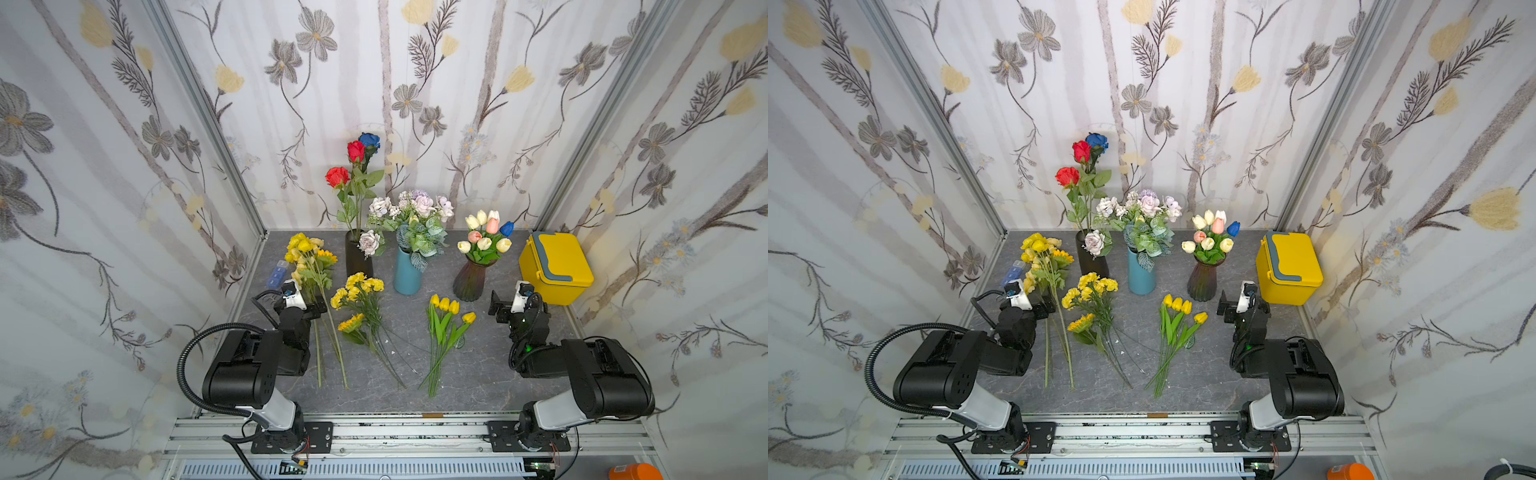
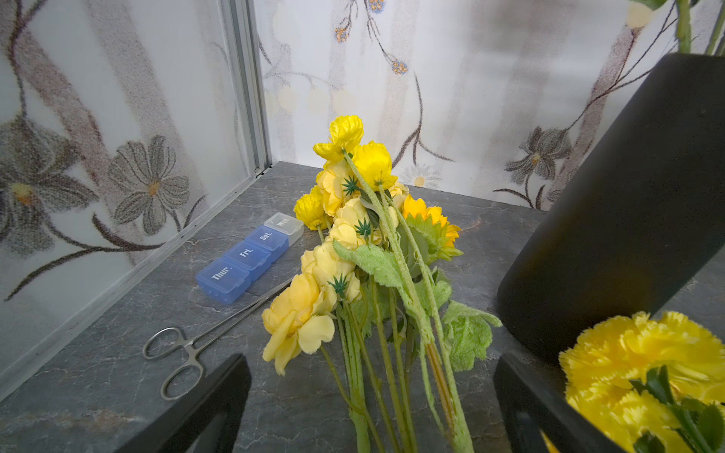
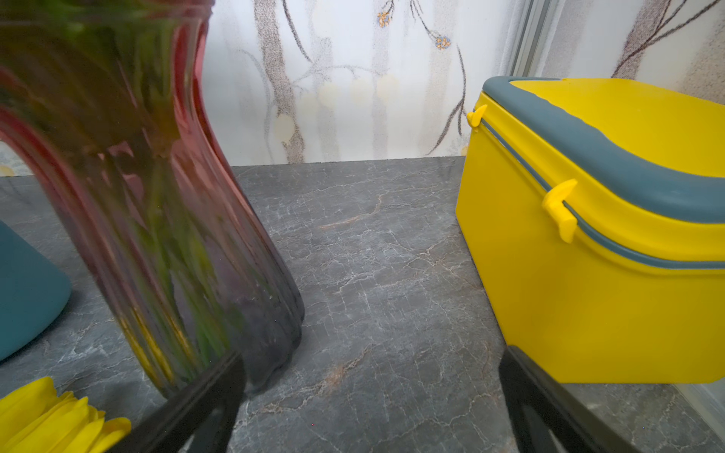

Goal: Pick out yellow flowers from the vase
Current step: Reset both arms

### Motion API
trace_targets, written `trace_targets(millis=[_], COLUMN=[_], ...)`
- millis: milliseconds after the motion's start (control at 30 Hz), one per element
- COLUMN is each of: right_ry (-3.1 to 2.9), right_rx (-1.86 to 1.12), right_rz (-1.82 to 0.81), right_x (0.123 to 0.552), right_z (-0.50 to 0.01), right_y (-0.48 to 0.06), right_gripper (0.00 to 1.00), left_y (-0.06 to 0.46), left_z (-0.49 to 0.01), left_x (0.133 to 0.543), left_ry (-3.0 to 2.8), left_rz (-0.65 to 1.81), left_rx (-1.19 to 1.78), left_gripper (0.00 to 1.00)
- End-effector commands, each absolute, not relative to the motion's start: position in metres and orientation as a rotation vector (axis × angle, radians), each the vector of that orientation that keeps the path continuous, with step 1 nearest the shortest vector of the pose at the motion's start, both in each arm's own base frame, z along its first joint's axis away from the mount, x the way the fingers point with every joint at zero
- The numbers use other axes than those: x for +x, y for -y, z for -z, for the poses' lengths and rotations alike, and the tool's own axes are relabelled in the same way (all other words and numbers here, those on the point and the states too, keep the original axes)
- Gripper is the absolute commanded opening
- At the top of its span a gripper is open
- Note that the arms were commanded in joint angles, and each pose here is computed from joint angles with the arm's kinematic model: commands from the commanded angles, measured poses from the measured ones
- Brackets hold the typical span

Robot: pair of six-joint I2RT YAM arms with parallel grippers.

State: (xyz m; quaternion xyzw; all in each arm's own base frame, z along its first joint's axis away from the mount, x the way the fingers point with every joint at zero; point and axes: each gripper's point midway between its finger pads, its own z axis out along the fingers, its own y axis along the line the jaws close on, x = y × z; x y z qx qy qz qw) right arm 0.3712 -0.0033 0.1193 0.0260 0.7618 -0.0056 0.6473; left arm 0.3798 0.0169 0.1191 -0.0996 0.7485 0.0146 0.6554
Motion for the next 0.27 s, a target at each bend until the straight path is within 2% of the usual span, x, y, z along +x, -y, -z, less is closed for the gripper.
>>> trace_targets(millis=[0,233], right_ry=[-1.684,-1.681], right_rx=[0.072,0.068], right_rz=[0.027,0.023], right_x=[0.3752,0.3734], right_z=[-0.1321,-0.1327], right_y=[0.0065,0.0058], right_gripper=[1.0,1.0], left_y=[-0.0172,-0.0171], left_z=[-0.1274,-0.1268], left_x=[0.3811,0.3808], left_ry=[-1.663,-1.665], left_rz=[-0.031,-0.03], left_rx=[-0.221,-0.221], left_gripper=[1.0,1.0])
